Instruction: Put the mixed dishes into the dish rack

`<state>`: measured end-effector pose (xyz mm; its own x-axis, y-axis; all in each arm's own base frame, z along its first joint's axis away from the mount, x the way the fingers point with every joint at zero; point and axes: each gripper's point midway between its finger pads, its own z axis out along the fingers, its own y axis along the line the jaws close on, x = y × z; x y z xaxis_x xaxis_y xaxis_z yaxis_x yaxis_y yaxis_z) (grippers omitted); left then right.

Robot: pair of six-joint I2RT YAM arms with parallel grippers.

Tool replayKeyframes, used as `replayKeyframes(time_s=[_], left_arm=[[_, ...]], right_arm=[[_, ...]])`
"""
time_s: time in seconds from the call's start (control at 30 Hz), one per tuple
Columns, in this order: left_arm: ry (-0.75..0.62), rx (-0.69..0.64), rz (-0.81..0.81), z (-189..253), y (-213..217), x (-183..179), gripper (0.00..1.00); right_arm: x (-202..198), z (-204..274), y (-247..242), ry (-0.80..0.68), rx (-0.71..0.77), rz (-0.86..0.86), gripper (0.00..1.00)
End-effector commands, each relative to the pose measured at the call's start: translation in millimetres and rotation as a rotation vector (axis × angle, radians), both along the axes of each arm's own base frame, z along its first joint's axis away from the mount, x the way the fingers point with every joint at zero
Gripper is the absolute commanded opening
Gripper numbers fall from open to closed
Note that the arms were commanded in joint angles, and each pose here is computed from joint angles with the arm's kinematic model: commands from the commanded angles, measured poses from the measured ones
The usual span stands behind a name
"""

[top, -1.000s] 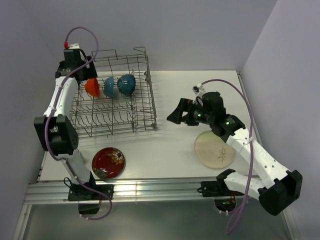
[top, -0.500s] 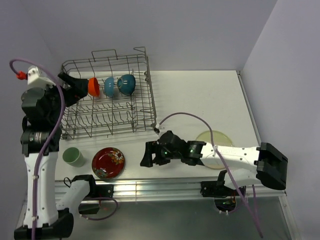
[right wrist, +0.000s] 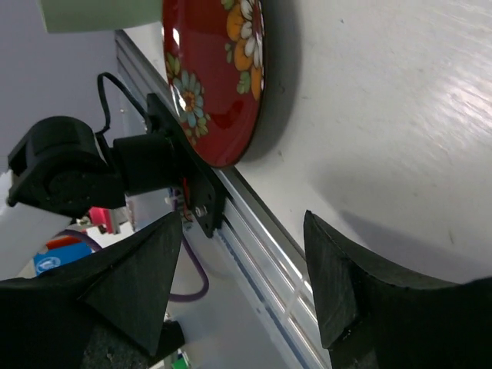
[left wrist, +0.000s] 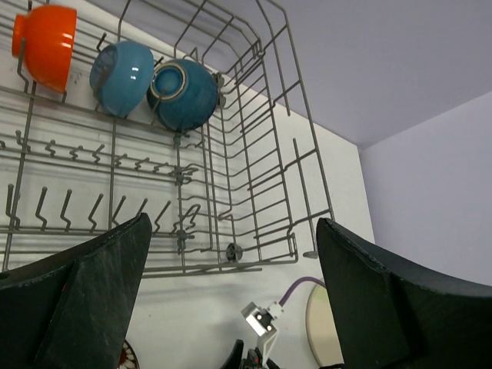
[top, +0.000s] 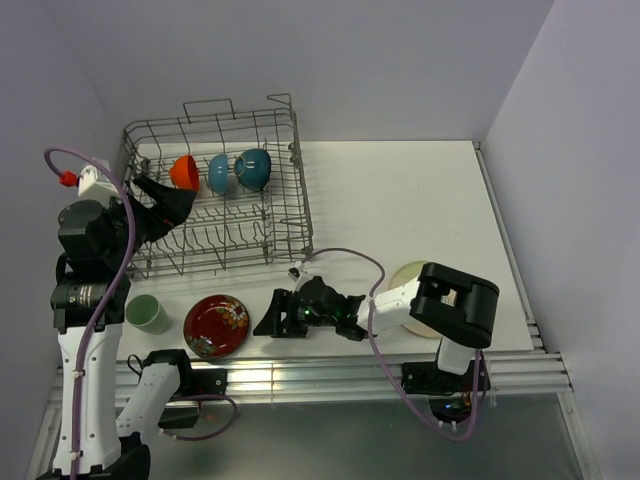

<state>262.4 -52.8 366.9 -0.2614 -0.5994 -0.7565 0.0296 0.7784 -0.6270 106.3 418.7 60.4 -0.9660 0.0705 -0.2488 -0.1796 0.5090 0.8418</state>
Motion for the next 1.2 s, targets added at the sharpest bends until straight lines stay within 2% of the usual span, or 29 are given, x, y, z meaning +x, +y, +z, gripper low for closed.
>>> replayKeyframes(time_s=[0.0,0.33,0.57,0.73,0.8,0.93,1.07,1.1,1.17], left_arm=[[-0.005,-0.013,-0.035,-1,-7,-9,0.94],[-0.011,-0.007,-0.062,-6,-11,-18,0.95],[-0.015,0.013,-0.058,-2,-9,-21,0.96],[-0.006,0.005,-0.066,-8,-11,-19,0.96],[0.000,0.001,-0.068,-11,-11,-19,0.96],[0.001,-0.006,-0.067,-13,-11,-18,0.96],[0.002,-0.008,-0.069,-14,-12,-18,0.96],[0.002,-0.007,-0.071,-14,-12,-18,0.96],[0.006,-0.005,-0.072,-15,-12,-18,0.96]], right_arm=[[10,36,26,-0.036,0.183,-0.033,0.71],[25,7,63,0.025,0.172,-0.054,0.65],[31,-16,69,0.027,0.141,-0.071,0.60],[33,-22,74,0.017,0.129,-0.074,0.47],[35,-26,73,0.018,0.120,-0.087,0.37],[35,-35,68,0.028,0.117,-0.106,0.31],[33,-41,64,0.035,0.111,-0.107,0.10],[32,-40,64,0.034,0.114,-0.107,0.00],[31,-38,59,0.022,0.114,-0.108,0.00]])
